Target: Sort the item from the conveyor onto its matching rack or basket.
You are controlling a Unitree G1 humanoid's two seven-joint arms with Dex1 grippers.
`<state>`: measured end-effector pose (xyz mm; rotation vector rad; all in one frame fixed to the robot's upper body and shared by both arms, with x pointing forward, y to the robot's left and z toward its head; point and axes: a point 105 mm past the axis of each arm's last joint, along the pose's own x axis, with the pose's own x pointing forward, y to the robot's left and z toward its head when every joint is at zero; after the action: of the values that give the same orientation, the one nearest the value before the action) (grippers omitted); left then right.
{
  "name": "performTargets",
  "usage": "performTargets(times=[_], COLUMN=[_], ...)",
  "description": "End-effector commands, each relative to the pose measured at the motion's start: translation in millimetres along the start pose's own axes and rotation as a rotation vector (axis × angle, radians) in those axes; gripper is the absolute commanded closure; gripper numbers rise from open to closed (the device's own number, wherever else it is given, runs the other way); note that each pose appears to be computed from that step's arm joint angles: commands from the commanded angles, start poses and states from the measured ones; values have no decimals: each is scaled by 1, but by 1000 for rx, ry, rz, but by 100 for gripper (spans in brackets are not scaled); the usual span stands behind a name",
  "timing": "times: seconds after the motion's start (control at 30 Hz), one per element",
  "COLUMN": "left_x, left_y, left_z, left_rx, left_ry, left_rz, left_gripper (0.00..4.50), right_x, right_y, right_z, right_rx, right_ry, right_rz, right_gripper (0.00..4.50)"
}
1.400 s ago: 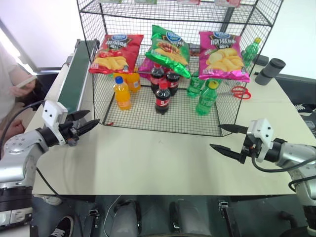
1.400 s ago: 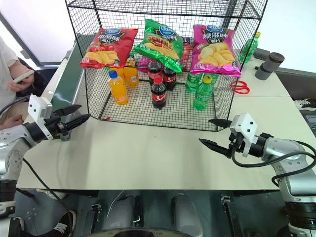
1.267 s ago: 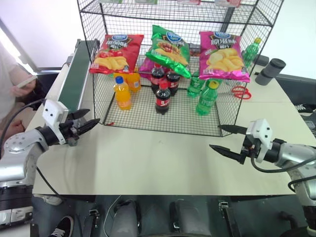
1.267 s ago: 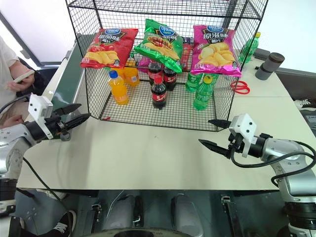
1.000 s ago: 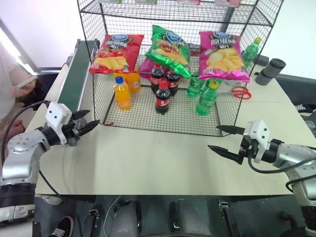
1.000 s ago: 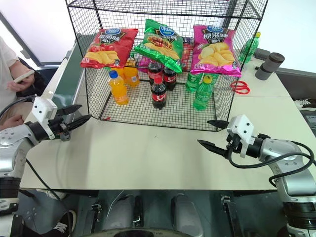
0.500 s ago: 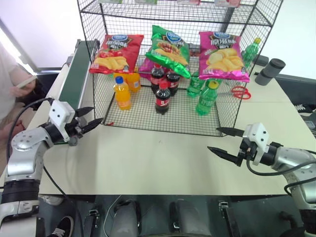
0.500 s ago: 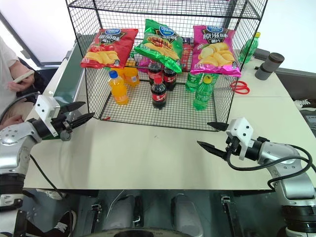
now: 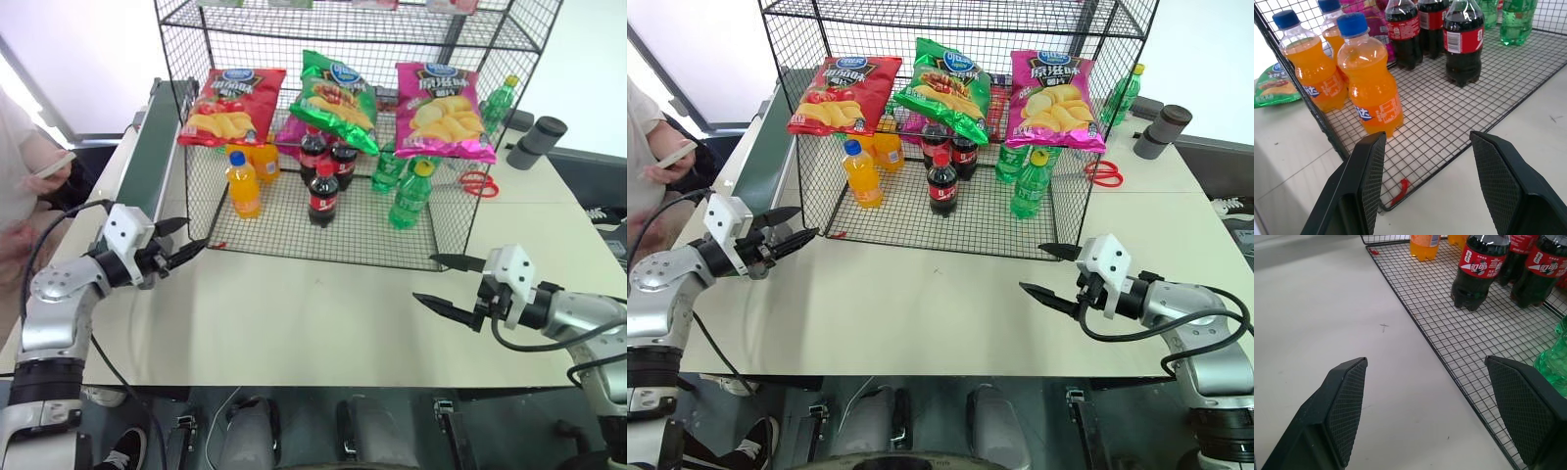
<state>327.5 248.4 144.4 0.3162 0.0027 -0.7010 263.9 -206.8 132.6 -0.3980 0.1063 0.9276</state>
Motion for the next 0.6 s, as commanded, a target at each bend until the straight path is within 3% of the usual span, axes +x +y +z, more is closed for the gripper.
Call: performTargets(times=[0.03, 0.6], left_x=[0, 8], left_y=[11, 7], left_z=[14, 9], left_rx=[49, 47], left_ry=[-29, -61], left_rz=[9, 30], left_gripper=[162, 162], right_x=[-2, 3], right_y=[0, -12], right_z=[10, 9], right_rx=[-34, -98], right_ry=[-30, -21], right_rz=[1, -19], right_gripper=[49, 49])
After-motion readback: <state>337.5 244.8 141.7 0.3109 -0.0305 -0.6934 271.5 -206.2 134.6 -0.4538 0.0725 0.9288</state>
